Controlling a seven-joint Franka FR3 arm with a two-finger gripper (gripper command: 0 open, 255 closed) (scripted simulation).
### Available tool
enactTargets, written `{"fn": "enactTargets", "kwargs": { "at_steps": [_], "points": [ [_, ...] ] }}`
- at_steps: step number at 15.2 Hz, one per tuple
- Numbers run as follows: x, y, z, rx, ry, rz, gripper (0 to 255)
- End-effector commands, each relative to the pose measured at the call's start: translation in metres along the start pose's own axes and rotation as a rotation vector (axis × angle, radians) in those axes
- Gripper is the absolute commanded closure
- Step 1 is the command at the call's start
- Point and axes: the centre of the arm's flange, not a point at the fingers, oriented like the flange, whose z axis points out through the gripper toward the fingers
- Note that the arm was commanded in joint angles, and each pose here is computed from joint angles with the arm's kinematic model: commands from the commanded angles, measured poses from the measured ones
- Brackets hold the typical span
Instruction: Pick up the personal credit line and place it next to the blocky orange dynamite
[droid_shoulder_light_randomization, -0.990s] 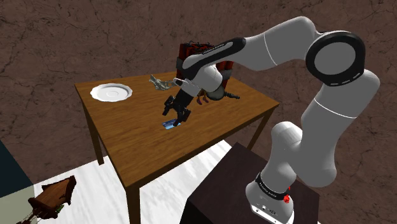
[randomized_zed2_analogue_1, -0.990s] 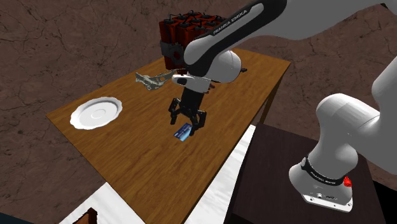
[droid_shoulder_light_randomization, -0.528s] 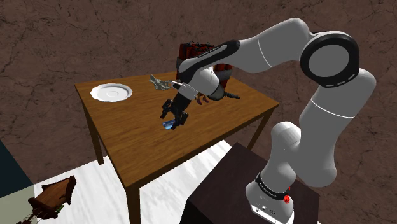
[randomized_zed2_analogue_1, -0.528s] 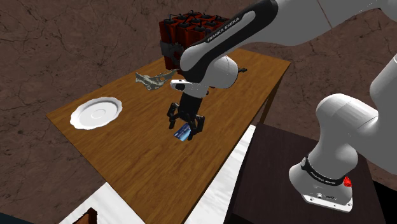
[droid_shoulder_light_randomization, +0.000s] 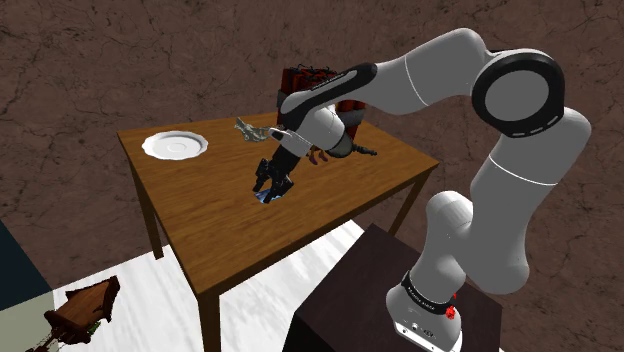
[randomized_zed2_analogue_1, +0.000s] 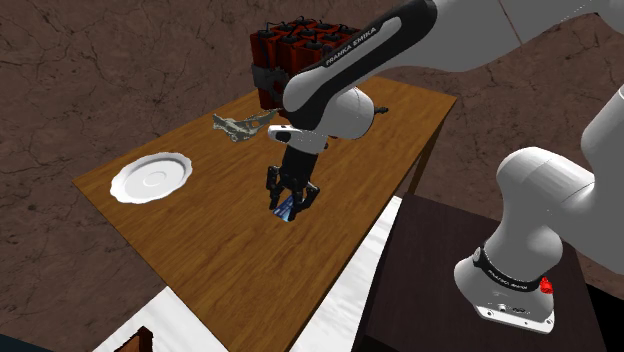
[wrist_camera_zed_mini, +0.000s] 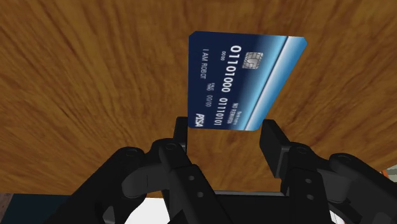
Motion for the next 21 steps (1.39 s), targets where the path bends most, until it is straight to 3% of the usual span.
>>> {"fn": "enactTargets", "kwargs": {
  "at_steps": [1, 5, 21],
  "points": [
    [0.000, 0.000, 0.000, 0.000, 0.000, 0.000, 255],
    [0.000, 0.000, 0.000, 0.000, 0.000, 0.000, 255],
    [0.047, 0.000, -0.070, 0.000, 0.000, 0.000, 255]
  ]
}}
